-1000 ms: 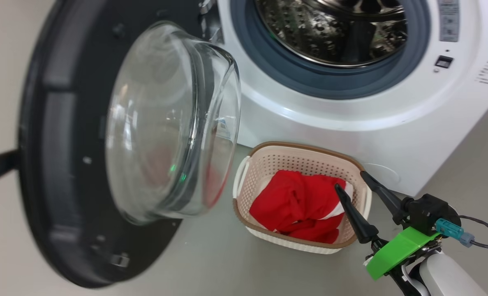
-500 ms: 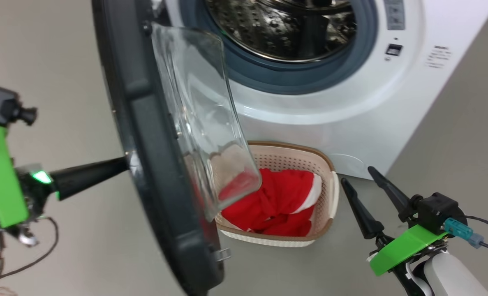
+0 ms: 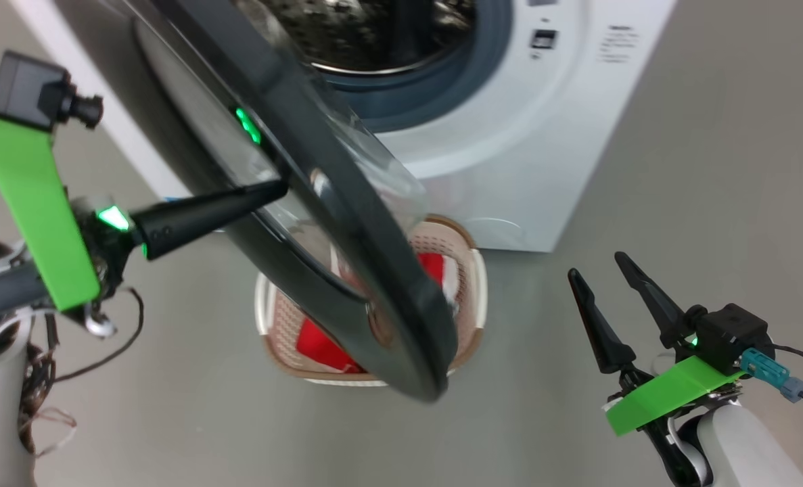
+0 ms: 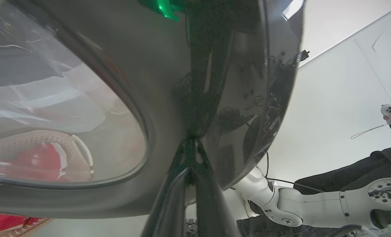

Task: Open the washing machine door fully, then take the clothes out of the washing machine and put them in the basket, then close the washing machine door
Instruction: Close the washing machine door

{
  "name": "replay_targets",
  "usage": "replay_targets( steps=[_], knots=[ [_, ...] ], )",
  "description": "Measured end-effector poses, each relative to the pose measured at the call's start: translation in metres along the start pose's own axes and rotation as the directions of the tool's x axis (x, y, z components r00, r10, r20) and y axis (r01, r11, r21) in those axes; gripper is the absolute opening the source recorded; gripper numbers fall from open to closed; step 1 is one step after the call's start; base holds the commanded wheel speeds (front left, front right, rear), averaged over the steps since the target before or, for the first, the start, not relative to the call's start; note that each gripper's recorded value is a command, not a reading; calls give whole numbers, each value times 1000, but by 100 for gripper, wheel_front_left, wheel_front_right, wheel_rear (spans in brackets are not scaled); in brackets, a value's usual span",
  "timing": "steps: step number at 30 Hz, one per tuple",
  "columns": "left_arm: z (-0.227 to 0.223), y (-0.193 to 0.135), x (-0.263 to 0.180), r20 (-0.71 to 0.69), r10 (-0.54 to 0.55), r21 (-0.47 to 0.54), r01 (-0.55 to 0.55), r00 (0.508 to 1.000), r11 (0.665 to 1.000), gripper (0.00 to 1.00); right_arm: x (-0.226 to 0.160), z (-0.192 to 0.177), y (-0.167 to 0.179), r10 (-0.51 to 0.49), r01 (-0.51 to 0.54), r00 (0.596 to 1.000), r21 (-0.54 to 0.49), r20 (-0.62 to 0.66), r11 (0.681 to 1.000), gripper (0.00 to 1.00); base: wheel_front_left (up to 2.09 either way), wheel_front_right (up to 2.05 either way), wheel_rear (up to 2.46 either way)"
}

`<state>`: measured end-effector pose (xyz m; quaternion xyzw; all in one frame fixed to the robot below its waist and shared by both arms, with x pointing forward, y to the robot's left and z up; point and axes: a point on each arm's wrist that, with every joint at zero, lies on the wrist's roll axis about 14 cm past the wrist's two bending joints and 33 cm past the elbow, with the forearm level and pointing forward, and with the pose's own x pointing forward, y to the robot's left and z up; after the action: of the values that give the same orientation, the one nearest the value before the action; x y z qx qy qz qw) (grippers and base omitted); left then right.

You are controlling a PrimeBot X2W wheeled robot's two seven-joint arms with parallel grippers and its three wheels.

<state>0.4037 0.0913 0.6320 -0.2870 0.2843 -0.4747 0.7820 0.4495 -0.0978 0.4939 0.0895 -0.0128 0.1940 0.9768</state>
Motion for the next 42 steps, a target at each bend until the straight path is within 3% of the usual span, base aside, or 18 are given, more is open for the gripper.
replay_targets(
  steps=[14, 25, 42],
  knots=[
    [18, 25, 81, -64, -80, -31, 78, 995, 996, 0, -34, 2, -50, -204, 204, 979, 22, 12, 979, 100, 0, 0, 0],
    [49, 58, 130, 5, -69, -77, 69, 998, 995, 0, -54, 2, -79, -312, 312, 950, 14, 9, 950, 100, 0, 0, 0],
    [77, 73, 135, 140, -11, -81, 23, 990, 996, 0, -58, 3, -82, -325, 325, 946, 8, 10, 946, 100, 0, 0, 0]
  ],
)
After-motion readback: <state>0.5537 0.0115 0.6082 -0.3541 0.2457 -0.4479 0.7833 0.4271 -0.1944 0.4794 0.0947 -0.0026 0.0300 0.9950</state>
